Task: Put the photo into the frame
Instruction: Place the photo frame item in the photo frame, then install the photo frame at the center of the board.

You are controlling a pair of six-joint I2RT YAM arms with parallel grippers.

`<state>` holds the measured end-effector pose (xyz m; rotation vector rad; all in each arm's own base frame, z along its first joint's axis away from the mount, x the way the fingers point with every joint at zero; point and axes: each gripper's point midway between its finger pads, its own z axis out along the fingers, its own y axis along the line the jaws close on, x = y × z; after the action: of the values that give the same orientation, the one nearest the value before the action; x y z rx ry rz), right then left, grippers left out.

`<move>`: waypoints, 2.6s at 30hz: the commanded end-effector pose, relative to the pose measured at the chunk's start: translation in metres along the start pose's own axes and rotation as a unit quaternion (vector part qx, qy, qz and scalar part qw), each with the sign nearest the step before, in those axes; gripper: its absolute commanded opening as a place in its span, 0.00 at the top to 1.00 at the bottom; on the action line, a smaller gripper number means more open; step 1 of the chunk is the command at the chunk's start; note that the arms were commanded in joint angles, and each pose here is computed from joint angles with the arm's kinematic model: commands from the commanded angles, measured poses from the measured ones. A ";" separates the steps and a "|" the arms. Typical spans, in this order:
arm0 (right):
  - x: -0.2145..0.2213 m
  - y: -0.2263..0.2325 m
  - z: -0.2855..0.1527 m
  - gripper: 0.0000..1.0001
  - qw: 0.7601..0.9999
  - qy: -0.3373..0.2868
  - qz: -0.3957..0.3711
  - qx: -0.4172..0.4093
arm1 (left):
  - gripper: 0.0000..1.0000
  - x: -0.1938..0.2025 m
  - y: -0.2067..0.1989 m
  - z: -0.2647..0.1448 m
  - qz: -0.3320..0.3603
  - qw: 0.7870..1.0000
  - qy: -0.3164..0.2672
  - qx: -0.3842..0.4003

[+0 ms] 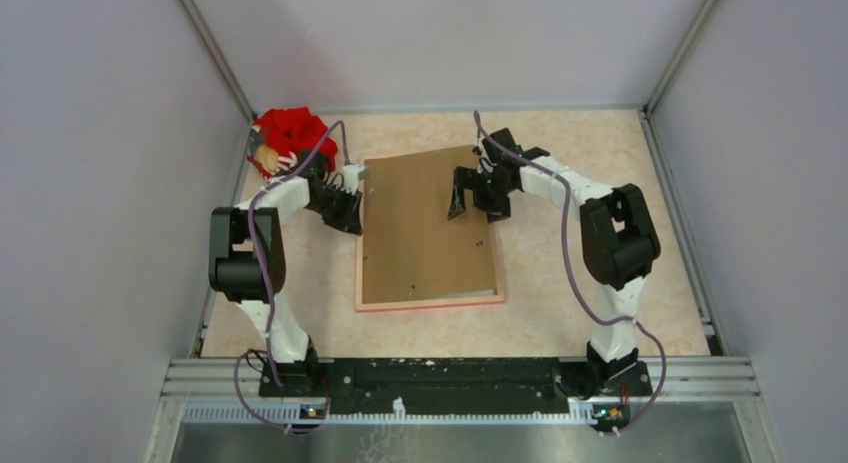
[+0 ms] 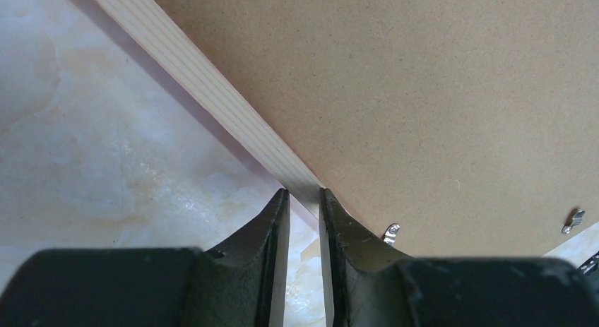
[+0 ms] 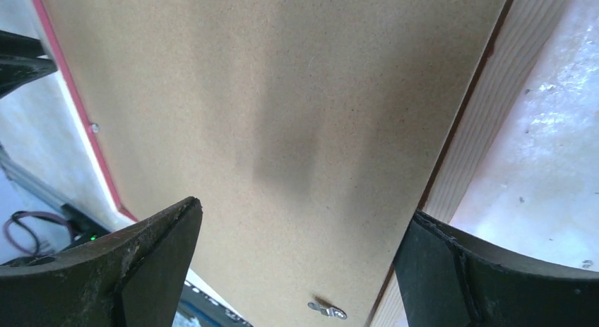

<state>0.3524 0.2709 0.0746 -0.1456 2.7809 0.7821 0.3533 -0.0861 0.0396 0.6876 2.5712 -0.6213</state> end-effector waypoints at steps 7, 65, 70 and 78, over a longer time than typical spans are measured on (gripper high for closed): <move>-0.006 -0.002 -0.024 0.01 0.994 -0.022 -0.053 0.095 | 0.73 -0.004 -0.009 -0.002 0.013 1.000 -0.012 0.017; 0.085 0.207 0.123 1.00 0.979 -0.074 -0.098 -0.163 | 0.73 0.000 -0.007 -0.013 -0.048 0.995 -0.040 0.082; 0.085 0.205 0.130 1.00 0.980 -0.071 -0.099 -0.159 | 0.73 0.006 -0.003 -0.006 -0.051 0.995 -0.028 0.079; 0.080 0.204 0.135 1.00 0.980 -0.078 -0.109 -0.148 | 0.73 0.008 0.000 -0.003 -0.052 0.995 -0.022 0.076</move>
<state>0.2636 0.5023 0.0383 -0.3919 2.4772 1.1052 0.3415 -0.0799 0.0386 0.5497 2.5858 -0.8591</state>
